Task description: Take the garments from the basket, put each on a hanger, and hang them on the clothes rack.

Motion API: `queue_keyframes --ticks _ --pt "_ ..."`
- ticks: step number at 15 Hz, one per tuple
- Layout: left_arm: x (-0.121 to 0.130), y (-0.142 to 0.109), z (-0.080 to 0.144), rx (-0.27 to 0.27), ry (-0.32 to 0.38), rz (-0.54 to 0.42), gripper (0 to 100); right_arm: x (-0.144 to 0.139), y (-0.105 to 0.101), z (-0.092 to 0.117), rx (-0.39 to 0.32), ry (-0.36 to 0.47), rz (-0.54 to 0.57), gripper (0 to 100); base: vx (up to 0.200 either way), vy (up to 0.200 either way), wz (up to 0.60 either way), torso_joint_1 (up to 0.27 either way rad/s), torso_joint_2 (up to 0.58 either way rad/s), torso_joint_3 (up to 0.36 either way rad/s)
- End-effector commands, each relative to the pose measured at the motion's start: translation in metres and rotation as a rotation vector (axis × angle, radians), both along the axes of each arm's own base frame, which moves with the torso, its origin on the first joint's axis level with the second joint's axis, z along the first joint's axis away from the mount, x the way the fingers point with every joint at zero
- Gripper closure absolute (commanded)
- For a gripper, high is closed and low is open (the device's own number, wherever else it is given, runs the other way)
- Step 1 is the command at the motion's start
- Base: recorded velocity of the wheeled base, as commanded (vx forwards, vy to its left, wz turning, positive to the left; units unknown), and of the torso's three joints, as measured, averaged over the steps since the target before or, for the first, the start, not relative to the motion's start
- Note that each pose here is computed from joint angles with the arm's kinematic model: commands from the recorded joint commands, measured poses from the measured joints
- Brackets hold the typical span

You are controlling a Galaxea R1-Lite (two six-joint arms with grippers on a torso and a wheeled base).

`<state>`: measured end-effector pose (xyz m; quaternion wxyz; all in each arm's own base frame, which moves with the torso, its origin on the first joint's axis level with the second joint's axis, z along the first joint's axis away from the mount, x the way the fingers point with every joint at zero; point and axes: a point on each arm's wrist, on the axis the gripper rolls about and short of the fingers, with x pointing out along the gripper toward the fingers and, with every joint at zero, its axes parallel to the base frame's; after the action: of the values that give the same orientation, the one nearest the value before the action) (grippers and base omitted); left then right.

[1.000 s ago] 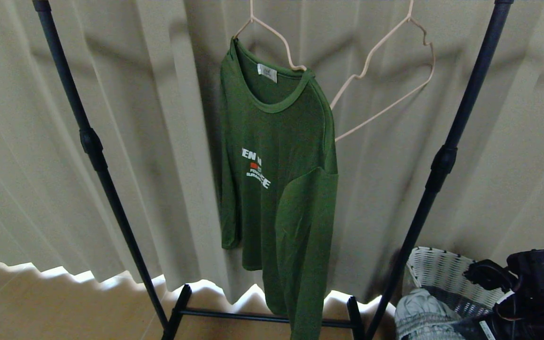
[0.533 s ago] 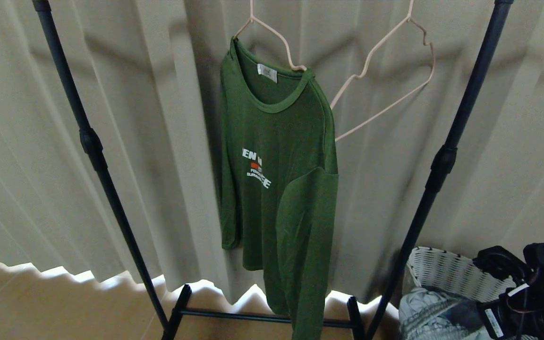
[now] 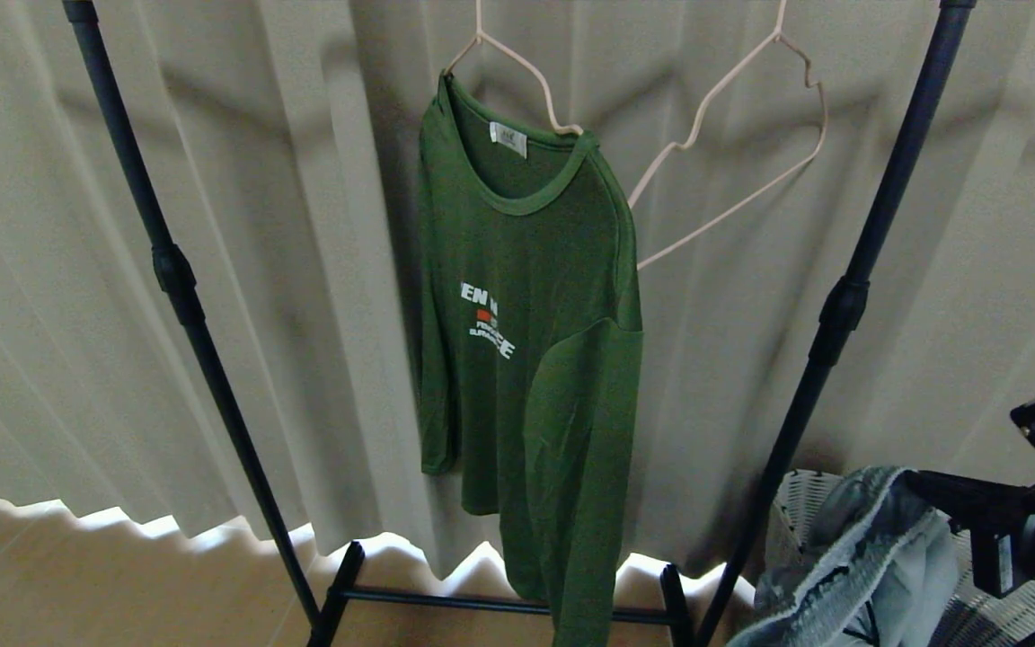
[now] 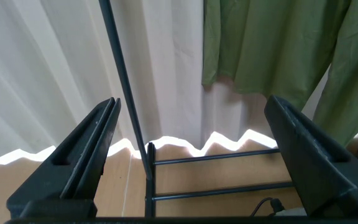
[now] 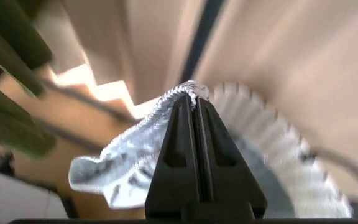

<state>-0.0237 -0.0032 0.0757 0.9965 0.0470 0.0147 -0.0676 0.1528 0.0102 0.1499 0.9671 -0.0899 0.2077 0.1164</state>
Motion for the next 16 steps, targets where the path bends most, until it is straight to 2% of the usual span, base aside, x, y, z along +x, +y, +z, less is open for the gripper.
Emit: queue_keyframes --ticks 1,2,3,7,16 --pt "0.000 0.000 0.000 0.000 0.001 0.000 0 -0.021 0.008 0.027 0.035 -0.161 0.064 100 0.000 0.000 0.00 0.000 0.00 0.000" --pt "0.000 0.000 0.000 0.000 0.001 0.000 0 -0.028 0.016 0.036 0.096 -0.197 0.111 100 -0.200 0.000 0.00 0.007 0.00 0.007" --pt "0.000 0.000 0.000 0.000 0.001 0.000 0 -0.032 0.020 0.040 0.126 -0.209 0.142 100 -0.200 0.000 0.00 0.002 0.00 -0.002" --pt "0.000 0.000 0.000 0.001 0.001 0.000 0 -0.032 0.024 0.043 0.140 -0.218 0.170 100 -0.200 0.000 0.00 0.005 0.00 0.002" --pt "0.000 0.000 0.000 0.019 -0.003 -0.011 0 -0.011 0.049 0.055 0.154 -0.195 0.293 100 0.000 0.000 0.00 0.000 0.00 0.000"
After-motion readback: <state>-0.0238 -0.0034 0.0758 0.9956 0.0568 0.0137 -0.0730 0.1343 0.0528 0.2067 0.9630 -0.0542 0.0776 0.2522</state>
